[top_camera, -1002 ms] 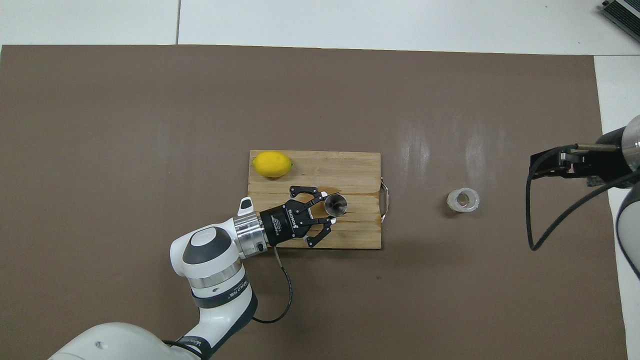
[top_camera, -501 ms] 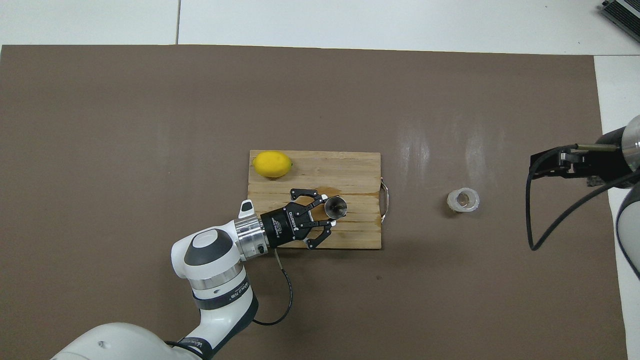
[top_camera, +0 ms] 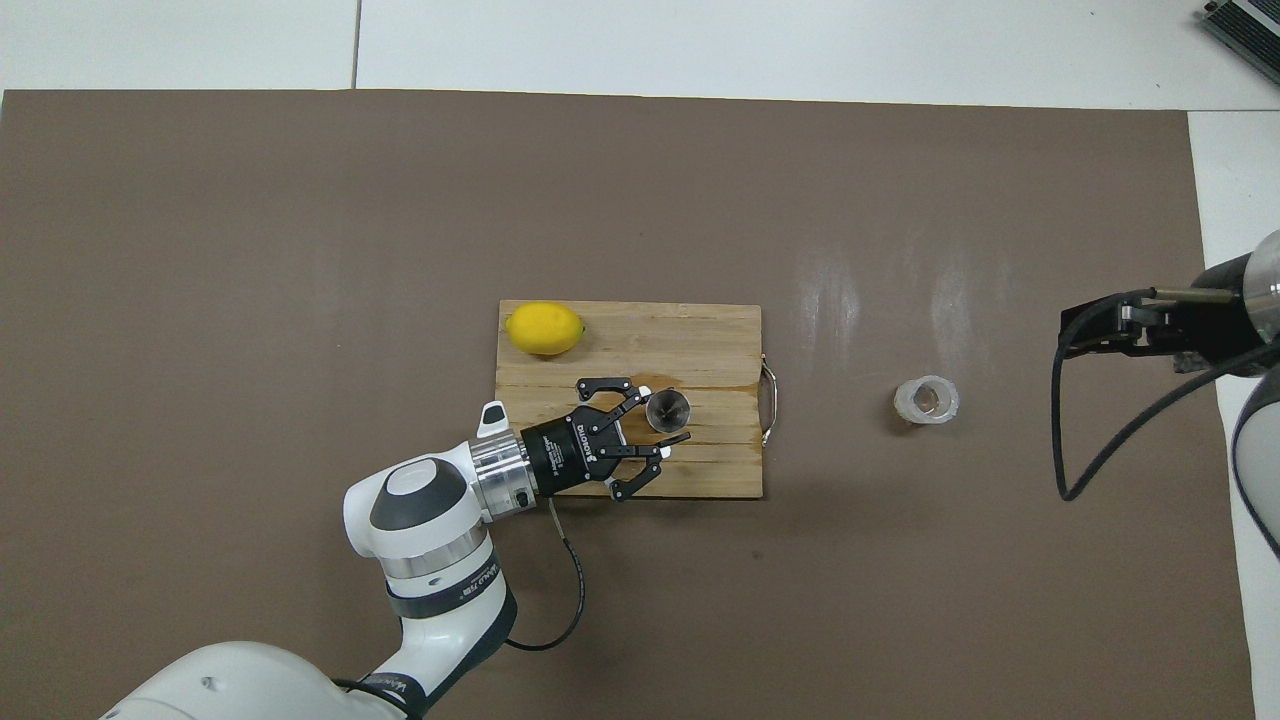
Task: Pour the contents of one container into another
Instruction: 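Lower the metal cup onto the board center and open the left gripper, then withdraw the left gripper while the right gripper reaches the white cup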
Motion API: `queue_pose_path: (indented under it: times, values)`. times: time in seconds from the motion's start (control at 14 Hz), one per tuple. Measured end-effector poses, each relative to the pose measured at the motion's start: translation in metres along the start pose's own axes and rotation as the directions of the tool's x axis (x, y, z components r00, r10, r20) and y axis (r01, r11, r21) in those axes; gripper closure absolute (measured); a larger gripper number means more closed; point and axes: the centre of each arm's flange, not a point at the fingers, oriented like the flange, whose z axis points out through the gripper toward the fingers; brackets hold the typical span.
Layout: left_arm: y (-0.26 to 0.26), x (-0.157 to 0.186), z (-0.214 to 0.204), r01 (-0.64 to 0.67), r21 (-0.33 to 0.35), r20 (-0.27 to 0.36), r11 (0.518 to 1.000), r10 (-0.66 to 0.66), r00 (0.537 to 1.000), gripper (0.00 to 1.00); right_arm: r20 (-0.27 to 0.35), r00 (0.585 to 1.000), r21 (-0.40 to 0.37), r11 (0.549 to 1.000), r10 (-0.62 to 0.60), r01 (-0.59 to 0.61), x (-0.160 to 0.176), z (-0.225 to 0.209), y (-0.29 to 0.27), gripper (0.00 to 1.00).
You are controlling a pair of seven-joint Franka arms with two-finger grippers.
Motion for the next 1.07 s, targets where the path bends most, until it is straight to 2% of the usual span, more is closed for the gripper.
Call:
queue_pose_path:
  times: [0.14,0.21,0.29,0.72,0.93,1.07]
  values:
    - [0.001,0.001,-0.001,0.000,-0.006,-0.012,1.000,0.000,1.000,0.21,0.000,1.000,0.000,1.000,0.000,0.000,0.000,0.000,0.000,0.00]
    - [0.001,0.002,-0.002,0.000,-0.007,-0.014,1.000,0.000,1.000,0.07,0.000,1.000,0.000,1.000,0.002,-0.002,0.000,0.000,0.001,0.00]
    - [0.001,0.002,-0.002,0.000,-0.008,-0.017,1.000,0.000,1.000,0.00,0.000,1.000,0.000,1.000,0.007,-0.007,0.001,0.000,0.004,0.00]
    - [0.010,-0.005,-0.009,-0.016,-0.047,-0.069,0.999,0.013,0.998,0.00,-0.004,1.000,0.001,1.000,0.008,-0.008,0.003,0.000,0.012,0.00]
    - [0.018,-0.023,-0.018,-0.038,-0.077,-0.098,0.996,0.030,0.995,0.00,-0.064,0.995,0.006,0.997,-0.074,0.075,0.010,0.012,0.008,0.00]
    - [0.021,-0.032,-0.024,-0.071,-0.076,-0.123,0.995,0.061,0.990,0.00,-0.066,0.981,-0.001,0.984,-0.180,0.180,0.012,0.030,0.006,0.00]
